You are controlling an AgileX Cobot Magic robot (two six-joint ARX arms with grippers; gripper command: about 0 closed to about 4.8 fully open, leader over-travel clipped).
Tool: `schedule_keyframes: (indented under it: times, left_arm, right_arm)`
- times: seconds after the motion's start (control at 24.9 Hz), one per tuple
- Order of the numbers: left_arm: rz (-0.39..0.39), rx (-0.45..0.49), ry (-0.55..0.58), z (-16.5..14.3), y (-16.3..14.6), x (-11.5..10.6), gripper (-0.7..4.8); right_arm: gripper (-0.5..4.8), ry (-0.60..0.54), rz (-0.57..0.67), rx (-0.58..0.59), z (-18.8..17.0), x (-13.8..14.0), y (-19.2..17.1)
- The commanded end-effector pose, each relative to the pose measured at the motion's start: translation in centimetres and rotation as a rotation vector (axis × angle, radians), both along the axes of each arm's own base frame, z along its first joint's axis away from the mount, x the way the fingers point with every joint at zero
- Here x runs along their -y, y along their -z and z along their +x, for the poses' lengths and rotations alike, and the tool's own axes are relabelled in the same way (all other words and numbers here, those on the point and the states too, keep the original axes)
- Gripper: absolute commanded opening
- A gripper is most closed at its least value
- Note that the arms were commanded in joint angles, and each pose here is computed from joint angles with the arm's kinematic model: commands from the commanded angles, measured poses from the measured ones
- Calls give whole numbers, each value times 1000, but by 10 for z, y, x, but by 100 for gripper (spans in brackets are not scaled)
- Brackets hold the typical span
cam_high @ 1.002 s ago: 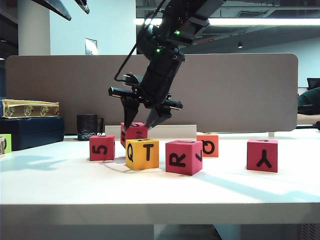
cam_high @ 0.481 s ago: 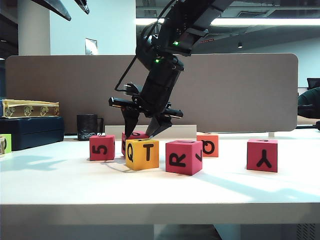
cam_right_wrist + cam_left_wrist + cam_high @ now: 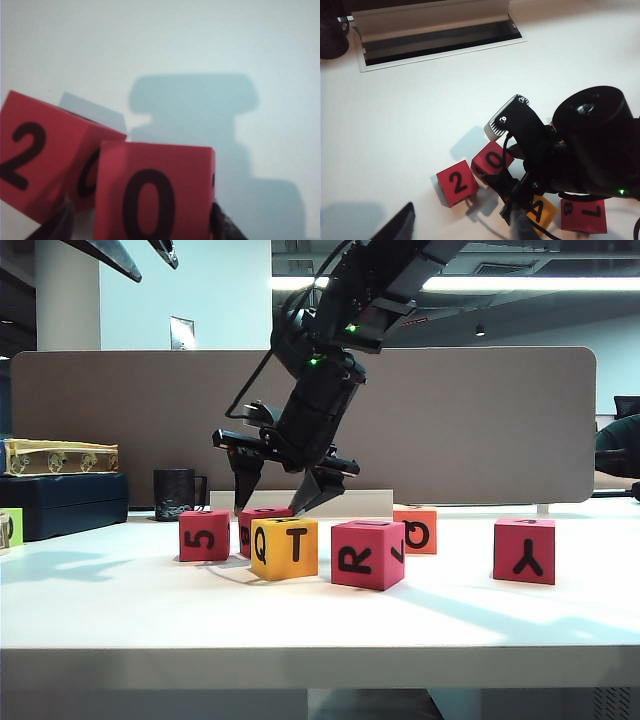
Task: Select the appropriate blocks from the scattered letter blocks on the table and arrange them in a row to spell out "2024".
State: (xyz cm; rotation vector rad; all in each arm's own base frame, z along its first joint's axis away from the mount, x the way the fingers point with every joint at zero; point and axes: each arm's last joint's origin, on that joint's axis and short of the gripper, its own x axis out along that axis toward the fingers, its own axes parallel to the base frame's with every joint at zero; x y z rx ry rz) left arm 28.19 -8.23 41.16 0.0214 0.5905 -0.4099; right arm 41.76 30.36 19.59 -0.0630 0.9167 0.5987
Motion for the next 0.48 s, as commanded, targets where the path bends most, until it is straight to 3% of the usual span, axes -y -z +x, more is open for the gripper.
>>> schedule_keyframes:
  times: [0.04, 0.16, 0.48]
  left_arm:
    - [-2, 13, 7, -2, -3, 0, 237]
    - [0, 4, 7, -2, -2, 0, 237]
    - [5, -12, 7, -3, -1, -1, 237]
  right_arm:
    - [377, -1, 21, 26, 1, -1, -7]
    - [415, 4, 21, 29, 2, 1, -9]
    - [414, 25, 57, 97, 12, 7, -49]
